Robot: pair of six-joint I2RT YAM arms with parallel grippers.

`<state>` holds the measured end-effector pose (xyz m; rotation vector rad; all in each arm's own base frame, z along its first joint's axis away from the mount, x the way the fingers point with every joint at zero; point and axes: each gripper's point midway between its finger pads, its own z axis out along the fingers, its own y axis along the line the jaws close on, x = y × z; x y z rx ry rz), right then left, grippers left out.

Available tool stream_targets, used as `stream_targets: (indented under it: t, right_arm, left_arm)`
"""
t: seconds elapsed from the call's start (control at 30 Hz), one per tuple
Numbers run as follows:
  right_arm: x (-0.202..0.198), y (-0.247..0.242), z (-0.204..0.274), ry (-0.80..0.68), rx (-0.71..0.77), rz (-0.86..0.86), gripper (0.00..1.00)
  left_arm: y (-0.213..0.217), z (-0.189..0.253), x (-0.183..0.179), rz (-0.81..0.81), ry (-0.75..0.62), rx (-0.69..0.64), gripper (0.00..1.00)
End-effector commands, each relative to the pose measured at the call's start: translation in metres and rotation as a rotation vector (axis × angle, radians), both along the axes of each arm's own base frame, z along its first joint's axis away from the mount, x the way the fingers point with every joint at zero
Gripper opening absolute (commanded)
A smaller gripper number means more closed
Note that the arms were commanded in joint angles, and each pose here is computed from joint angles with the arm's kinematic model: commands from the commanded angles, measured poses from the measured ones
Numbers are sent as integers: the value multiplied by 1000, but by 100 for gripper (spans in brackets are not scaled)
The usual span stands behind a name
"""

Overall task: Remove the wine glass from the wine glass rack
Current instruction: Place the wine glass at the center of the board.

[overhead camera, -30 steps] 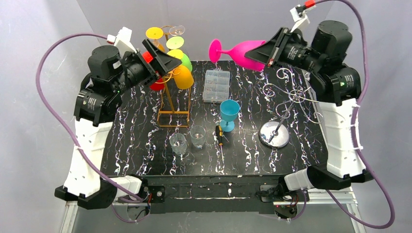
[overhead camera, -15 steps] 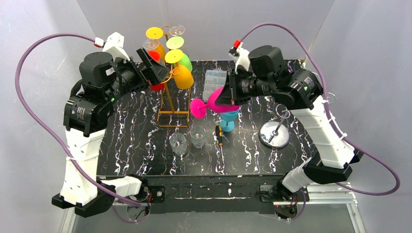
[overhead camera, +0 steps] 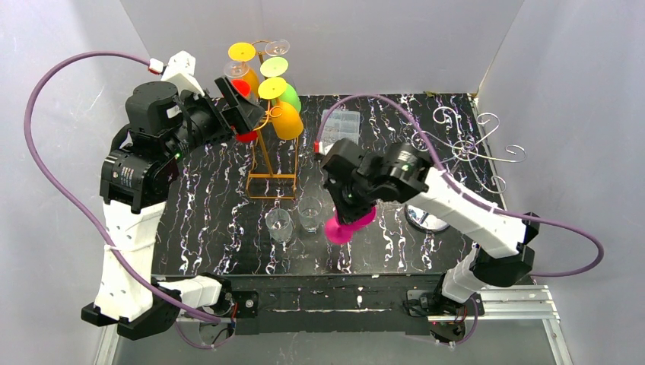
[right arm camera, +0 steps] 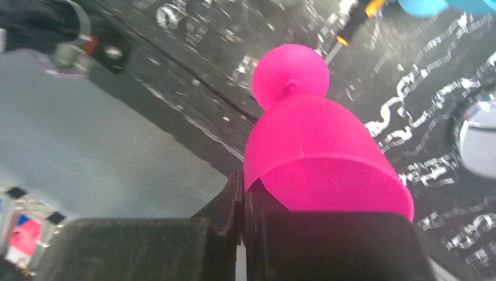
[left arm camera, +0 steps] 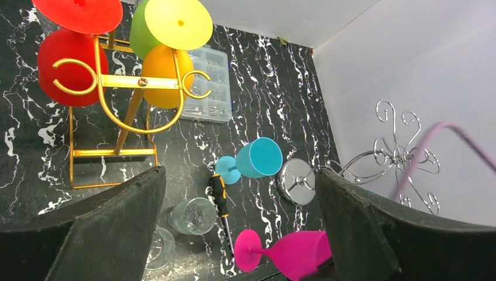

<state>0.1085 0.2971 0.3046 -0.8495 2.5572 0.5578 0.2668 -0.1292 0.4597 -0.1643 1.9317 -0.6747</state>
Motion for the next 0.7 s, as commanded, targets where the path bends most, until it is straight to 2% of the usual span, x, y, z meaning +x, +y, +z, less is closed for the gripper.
stream_targets:
  t: [0.0,0.3,0.67]
  right_arm:
    - [11,-30,-26,-76,-127,-80,1]
    - [31,-40,-84,-129,-215,-161,1]
    - [65,-37,-119,-59,-149,-214,1]
  left_arm:
    - [7,8,-8,9,-29,19,98]
    - [6,1,-6,8,-14,28,98]
    - [8,-7,-2,19,0,47,98]
